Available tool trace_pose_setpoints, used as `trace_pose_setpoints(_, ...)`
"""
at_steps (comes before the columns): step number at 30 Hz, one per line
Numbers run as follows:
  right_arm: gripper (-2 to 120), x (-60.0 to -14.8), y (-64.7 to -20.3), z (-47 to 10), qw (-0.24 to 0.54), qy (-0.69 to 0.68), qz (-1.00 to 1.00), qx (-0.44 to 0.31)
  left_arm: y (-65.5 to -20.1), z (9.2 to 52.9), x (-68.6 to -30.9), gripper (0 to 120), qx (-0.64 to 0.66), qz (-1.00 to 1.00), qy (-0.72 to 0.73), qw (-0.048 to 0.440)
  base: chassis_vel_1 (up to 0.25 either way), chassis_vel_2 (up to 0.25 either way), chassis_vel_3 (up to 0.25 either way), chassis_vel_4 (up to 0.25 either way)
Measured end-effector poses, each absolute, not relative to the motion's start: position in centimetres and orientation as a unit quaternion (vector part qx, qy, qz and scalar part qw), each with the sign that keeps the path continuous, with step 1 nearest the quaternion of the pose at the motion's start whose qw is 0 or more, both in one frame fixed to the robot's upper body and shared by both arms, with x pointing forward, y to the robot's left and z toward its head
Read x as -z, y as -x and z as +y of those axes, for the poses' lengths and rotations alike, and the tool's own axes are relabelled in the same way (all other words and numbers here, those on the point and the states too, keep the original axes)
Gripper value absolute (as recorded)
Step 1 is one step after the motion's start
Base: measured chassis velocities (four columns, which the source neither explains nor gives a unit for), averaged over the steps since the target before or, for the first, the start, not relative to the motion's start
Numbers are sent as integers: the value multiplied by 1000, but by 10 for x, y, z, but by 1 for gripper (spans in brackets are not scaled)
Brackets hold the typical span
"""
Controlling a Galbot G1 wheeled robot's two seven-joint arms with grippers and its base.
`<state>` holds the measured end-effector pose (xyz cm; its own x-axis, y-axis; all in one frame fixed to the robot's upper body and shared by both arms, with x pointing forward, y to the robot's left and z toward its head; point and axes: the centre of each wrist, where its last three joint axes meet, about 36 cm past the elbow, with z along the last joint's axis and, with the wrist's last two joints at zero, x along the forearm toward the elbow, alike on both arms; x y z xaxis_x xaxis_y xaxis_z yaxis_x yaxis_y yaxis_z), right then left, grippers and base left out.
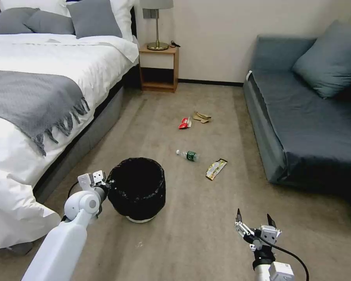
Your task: Pick up the trash bin, then pick up the garbage on the floor and place it into the trash bin.
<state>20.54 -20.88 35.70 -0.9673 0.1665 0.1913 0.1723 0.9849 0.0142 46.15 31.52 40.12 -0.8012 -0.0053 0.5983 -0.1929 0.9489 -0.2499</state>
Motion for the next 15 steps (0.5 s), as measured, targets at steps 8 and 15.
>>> trace_pose_setpoints(8,100,-355,-204,-205,99,75,-992,19,-447,321,-415,4,-122,-952,-52,275,0,0,0,0)
trace_pose_setpoints(15,100,-351,-203,-195,93,57,-993,40,-421,340,-418,4,-25,-974,-67,213,0,0,0,0)
